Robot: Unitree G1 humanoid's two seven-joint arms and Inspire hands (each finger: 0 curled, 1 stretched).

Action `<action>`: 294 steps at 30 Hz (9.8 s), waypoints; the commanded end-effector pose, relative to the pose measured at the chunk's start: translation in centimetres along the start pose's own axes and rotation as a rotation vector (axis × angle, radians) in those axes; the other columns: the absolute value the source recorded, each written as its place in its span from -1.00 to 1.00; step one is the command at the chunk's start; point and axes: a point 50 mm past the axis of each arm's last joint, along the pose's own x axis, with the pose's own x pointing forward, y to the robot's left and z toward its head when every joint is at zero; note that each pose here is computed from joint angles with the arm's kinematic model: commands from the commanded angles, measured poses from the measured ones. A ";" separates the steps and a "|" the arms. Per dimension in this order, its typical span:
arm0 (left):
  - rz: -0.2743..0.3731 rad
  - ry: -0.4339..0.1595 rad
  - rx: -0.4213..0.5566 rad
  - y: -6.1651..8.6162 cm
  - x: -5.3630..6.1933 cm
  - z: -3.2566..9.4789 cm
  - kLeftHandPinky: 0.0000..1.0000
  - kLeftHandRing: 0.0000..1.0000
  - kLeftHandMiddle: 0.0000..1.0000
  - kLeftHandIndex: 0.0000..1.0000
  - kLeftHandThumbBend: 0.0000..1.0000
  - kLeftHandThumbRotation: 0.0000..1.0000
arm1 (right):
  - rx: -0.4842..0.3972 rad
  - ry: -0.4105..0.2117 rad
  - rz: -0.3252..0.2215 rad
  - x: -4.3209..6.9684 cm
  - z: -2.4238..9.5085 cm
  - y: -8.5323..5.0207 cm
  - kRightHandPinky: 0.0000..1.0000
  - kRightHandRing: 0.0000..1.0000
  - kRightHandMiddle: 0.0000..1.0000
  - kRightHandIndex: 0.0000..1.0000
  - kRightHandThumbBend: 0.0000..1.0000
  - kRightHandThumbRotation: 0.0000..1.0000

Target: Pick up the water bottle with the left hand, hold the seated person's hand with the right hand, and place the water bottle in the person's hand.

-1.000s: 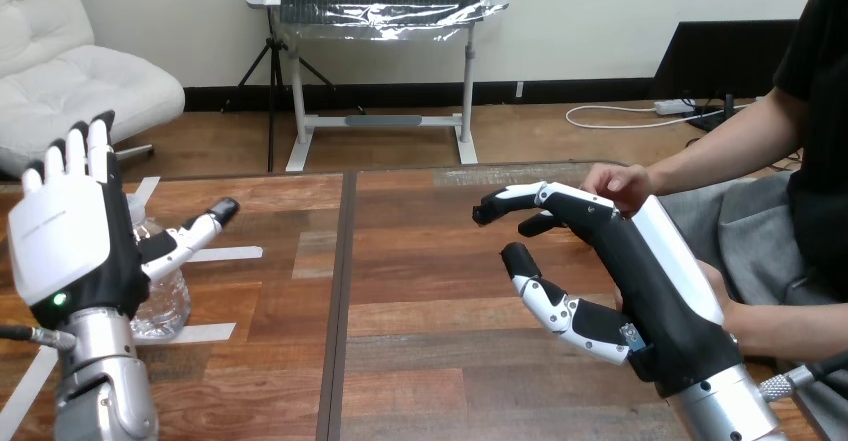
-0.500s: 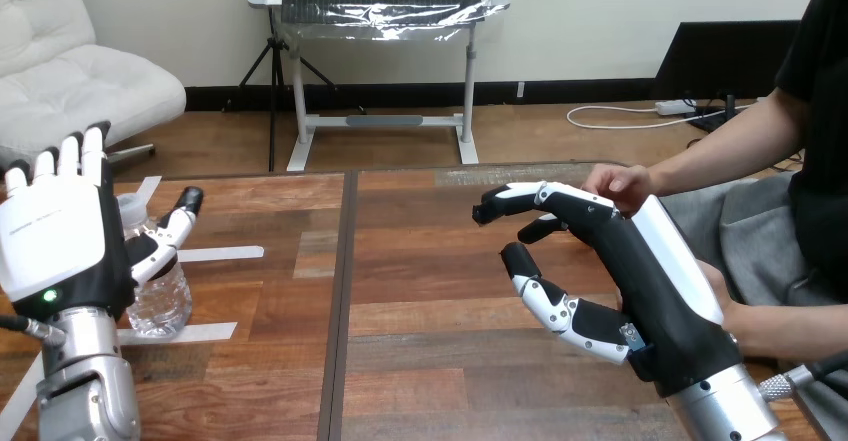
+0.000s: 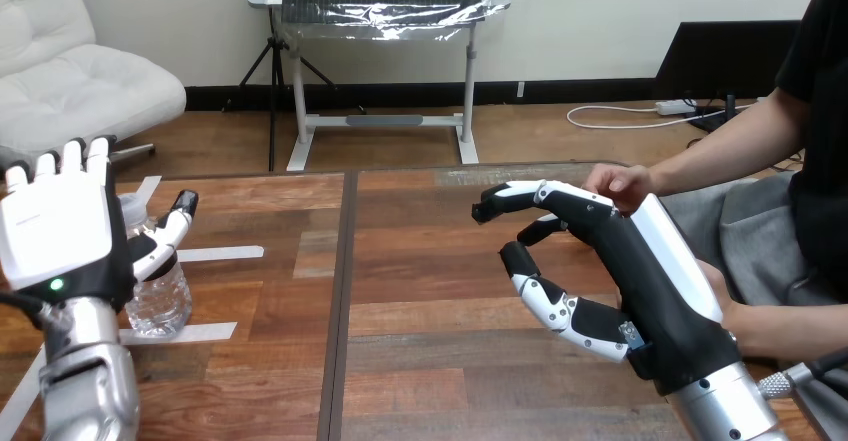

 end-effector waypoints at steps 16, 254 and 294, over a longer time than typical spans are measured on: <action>0.052 -0.031 0.030 2.5 4.0 1.3 0.95 0.88 0.89 0.84 0.01 1.00 | -0.044 -0.106 -0.037 1.7 1.6 -1.5 0.22 0.53 0.50 0.28 -0.50 -1.00; -0.245 -0.142 -0.379 -1.0 1.2 5.7 0.70 0.74 0.78 0.86 0.20 1.00 | -0.086 -0.040 0.040 2.1 1.2 -2.7 0.45 0.50 0.35 0.23 -0.28 -1.00; -0.191 -0.003 -0.251 -0.7 2.2 3.8 0.73 0.77 0.80 0.85 -0.01 0.95 | -0.099 -0.036 0.038 2.0 1.3 -2.8 0.42 0.49 0.35 0.23 -0.27 -1.00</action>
